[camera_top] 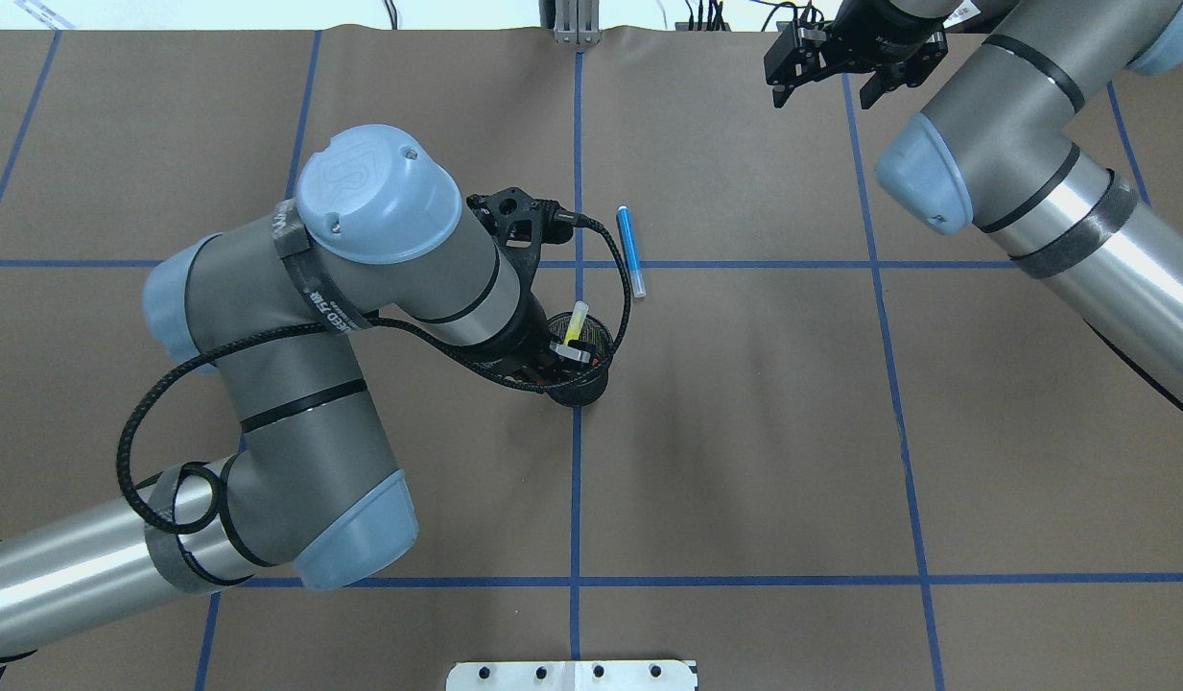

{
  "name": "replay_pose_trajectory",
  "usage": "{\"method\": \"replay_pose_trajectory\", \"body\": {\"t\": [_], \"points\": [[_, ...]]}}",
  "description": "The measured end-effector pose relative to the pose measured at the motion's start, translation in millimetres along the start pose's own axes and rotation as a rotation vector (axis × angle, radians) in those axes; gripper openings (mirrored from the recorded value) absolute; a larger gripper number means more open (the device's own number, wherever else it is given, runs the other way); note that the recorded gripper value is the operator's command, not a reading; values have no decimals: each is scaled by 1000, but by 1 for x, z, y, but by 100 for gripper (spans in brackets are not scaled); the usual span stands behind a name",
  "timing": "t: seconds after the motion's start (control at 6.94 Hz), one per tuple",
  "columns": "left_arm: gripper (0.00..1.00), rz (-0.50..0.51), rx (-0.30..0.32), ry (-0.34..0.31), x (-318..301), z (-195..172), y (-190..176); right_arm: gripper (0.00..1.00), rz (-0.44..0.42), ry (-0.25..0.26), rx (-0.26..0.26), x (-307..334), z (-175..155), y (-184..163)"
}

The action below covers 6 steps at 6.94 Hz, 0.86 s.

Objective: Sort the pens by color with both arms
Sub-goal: 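Lift the red-capped marker out and carry it beside the blue marker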

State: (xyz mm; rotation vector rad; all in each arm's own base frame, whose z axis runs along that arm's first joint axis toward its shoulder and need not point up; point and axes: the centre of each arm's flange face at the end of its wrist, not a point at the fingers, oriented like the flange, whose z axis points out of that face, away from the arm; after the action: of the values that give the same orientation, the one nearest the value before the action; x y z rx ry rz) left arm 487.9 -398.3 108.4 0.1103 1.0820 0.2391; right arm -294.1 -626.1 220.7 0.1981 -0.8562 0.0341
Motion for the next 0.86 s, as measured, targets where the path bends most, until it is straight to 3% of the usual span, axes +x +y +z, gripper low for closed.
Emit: {"method": "replay_pose_trajectory", "body": {"t": [0.43,0.86], "points": [[20,-90,67,13,-4,-42,-16,98,-4,1,-1,5,1,0],[20,-280,163,-42,-16,-52,-80,99,-21,-13,-19,28,-1,4]]}}
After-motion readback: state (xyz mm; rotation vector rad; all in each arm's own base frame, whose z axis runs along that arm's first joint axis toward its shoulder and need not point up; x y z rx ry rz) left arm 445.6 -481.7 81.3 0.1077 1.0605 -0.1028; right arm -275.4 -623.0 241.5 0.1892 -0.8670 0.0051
